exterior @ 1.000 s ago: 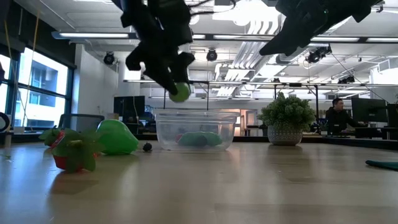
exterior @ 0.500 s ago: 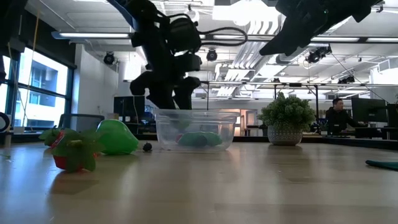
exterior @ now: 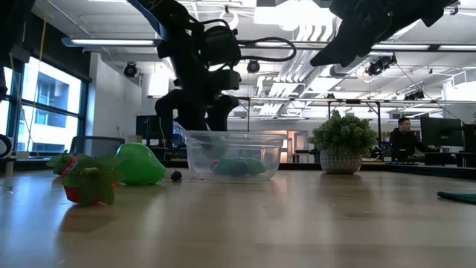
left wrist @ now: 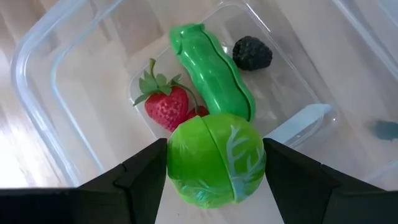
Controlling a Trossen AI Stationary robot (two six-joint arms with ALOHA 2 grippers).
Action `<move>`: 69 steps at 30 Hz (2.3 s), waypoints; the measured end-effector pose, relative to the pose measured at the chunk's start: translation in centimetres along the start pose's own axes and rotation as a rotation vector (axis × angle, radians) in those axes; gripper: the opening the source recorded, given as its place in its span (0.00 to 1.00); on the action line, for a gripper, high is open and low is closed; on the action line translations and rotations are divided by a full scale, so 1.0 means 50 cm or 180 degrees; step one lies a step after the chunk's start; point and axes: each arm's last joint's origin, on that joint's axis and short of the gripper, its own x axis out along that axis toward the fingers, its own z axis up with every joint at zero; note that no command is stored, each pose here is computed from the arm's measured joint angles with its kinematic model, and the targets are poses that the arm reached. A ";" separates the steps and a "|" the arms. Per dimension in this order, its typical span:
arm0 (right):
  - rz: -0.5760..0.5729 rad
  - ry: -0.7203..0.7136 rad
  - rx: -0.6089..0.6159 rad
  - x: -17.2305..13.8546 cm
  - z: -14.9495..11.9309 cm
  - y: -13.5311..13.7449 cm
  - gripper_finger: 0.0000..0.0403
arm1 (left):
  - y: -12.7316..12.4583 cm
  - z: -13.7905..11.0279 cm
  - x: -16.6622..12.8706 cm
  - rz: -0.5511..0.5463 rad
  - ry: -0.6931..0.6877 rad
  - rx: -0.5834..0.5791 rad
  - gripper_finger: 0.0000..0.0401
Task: Pick and placing Produce into tupperware
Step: Put the cabbage into the transparent bin, then put the red cherry into the transparent bin
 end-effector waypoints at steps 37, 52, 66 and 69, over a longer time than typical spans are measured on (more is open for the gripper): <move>0.0002 0.0001 0.0000 0.000 0.000 0.000 0.00 | 0.032 0.042 -0.090 0.0010 0.0343 -0.0051 0.67; 0.0003 0.0024 -0.0001 0.000 -0.001 0.000 0.00 | 0.020 -0.061 -0.298 0.0440 0.0640 -0.0765 0.58; 0.0005 0.0031 -0.0001 0.000 -0.002 0.000 0.00 | 0.030 -0.354 -0.245 0.0561 0.0723 -0.2720 0.54; 0.0005 0.0034 -0.0002 0.000 -0.002 0.000 0.00 | 0.021 -0.391 -0.232 0.0449 0.0766 -0.2864 0.54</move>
